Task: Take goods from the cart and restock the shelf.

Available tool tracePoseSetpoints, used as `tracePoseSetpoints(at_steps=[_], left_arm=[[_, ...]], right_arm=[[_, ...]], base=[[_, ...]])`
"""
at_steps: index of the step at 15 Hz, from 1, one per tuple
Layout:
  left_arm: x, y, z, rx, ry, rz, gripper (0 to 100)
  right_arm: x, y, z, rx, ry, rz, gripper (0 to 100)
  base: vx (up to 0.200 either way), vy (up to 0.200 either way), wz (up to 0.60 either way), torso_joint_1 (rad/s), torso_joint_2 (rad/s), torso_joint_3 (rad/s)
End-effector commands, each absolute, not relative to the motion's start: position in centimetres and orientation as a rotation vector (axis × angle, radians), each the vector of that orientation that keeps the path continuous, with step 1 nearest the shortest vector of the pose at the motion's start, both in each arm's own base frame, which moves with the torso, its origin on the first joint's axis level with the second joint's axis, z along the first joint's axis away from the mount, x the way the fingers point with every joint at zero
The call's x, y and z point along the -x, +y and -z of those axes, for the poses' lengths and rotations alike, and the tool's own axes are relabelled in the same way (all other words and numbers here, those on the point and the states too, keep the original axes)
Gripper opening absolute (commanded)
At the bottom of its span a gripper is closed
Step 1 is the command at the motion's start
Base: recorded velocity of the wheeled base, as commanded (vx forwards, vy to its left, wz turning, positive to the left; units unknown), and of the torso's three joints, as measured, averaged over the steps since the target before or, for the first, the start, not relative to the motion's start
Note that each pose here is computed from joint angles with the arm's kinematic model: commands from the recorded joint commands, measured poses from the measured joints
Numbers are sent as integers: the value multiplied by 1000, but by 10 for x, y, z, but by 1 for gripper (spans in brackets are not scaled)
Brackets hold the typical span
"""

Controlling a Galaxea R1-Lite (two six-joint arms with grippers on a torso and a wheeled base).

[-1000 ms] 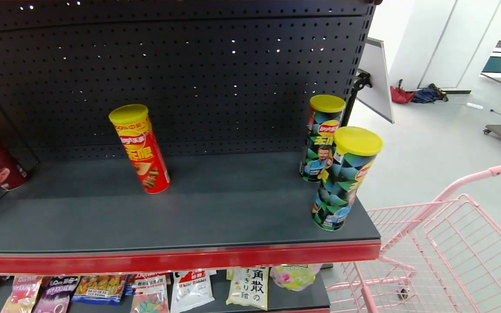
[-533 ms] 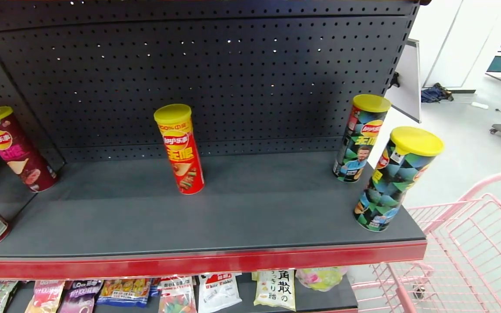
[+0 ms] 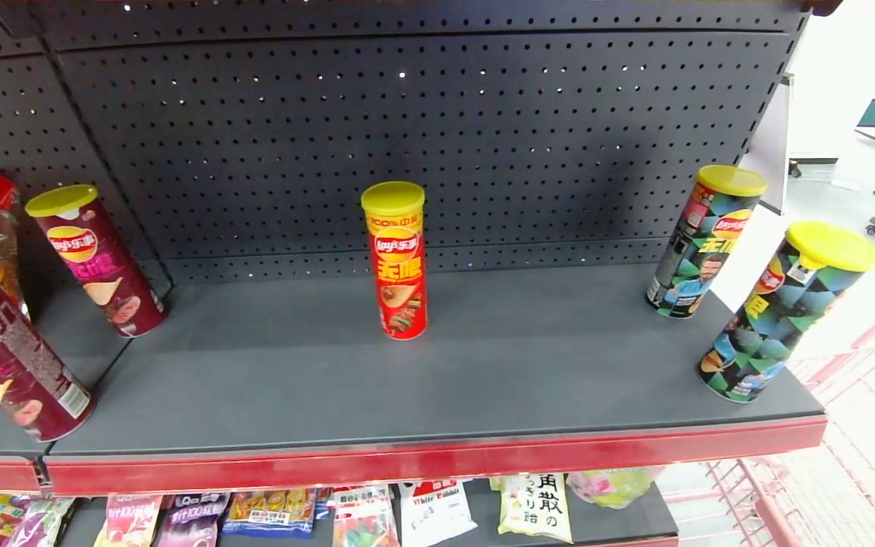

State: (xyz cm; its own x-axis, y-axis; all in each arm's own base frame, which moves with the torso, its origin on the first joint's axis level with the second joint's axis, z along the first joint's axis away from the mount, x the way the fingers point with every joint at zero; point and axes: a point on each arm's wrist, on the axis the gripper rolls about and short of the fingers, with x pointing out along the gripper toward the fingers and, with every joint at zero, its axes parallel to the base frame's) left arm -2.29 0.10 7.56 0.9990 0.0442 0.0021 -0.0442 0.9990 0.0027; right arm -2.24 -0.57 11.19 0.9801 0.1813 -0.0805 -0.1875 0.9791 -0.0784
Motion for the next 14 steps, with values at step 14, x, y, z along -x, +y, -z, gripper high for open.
tracePoseSetpoints(at_steps=[14], left_arm=[[22, 0, -76, -38, 8, -9, 100]], right_arm=[[19, -5, -87, 92, 121, -192, 0]], base=[[0, 86, 0, 2, 2, 1]])
